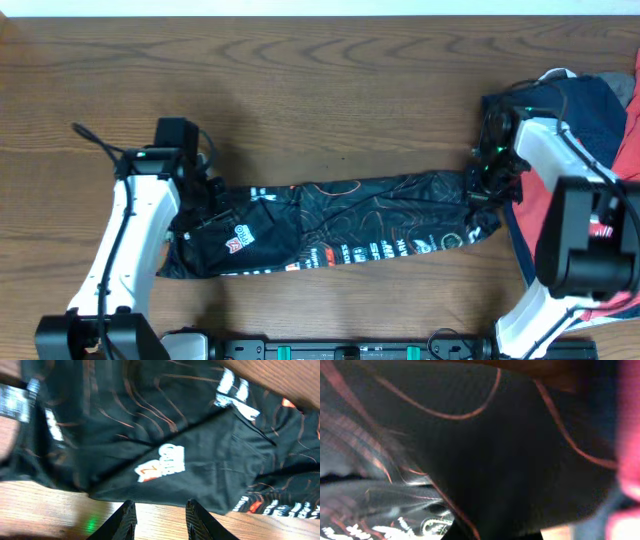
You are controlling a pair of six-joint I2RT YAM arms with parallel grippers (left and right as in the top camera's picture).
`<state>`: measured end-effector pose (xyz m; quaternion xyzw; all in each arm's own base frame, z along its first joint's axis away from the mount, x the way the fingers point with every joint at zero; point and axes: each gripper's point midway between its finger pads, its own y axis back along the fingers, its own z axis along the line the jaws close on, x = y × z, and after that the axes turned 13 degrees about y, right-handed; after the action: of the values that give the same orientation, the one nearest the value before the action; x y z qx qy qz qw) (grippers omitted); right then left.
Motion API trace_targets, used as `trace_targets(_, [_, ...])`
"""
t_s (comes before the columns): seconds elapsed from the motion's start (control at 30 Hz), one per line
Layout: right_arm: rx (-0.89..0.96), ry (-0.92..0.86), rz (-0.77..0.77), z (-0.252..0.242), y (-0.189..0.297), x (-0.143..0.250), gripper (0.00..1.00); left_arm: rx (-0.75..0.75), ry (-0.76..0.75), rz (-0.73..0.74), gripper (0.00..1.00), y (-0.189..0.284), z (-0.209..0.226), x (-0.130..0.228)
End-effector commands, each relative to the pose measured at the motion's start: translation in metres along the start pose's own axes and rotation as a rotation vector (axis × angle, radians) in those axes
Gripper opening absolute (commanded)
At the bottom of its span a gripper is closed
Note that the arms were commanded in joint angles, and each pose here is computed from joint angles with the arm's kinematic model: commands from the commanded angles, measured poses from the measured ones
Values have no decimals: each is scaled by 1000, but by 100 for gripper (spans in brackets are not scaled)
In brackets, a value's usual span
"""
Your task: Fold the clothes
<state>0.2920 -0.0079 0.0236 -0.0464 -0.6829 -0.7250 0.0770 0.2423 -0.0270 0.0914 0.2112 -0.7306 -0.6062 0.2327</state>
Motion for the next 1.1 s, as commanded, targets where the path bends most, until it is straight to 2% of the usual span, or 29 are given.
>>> trace_targets(0.0, [39,74,-132,18,41,-10,1,5,-1,-23,39,7,1,-6])
trace_targets(0.17, [-45,219,-163,79,53,-1,1,5,0,-23,41,7,1,-5])
trace_targets(0.53, [-94,380,-186,193,29,6,1,1,1,-16,42,6,2,-4])
trace_targets(0.9, [-163,489,-176,257,6,21,1,0,1,-16,42,6,2,-4])
trace_targets(1.07, [-304,635,-180,294,10,35,3,0,1,-16,43,6,2,-4])
